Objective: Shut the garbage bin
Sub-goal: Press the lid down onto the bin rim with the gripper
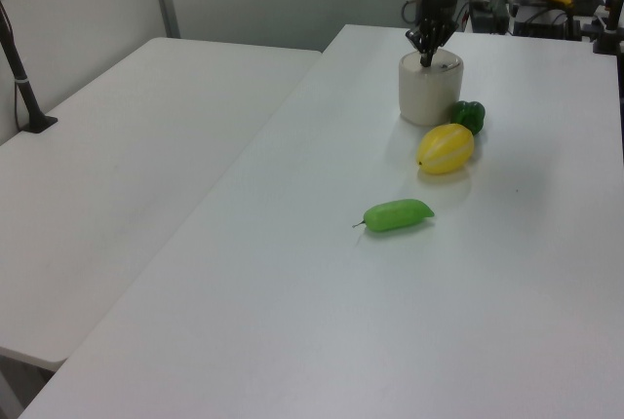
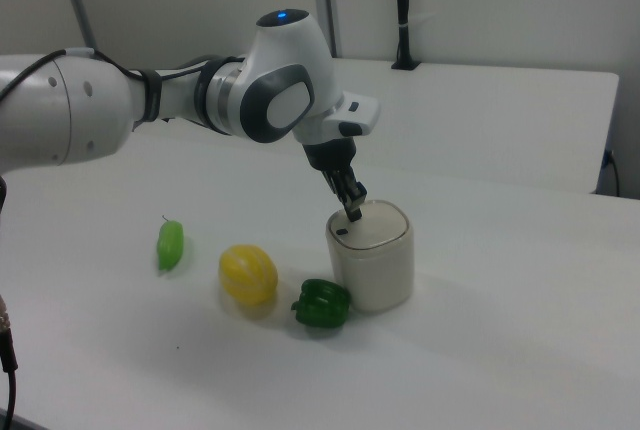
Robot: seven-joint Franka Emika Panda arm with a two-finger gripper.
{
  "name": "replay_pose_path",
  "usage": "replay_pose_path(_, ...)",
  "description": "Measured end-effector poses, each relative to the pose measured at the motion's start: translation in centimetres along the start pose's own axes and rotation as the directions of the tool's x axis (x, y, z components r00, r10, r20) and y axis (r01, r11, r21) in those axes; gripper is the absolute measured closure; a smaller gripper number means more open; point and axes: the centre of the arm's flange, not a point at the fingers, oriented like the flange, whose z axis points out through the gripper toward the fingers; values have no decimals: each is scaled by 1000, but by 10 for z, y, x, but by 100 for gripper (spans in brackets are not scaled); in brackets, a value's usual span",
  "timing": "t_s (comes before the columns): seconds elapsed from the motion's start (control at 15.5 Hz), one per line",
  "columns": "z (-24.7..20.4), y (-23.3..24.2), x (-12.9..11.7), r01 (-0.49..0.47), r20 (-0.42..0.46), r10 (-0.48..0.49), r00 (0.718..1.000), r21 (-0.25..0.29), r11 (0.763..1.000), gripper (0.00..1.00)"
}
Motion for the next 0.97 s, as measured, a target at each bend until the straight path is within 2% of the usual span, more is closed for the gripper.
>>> replay_pose_path(0.97,2,0,-1,9,4,-9,1000,-2,1000,99)
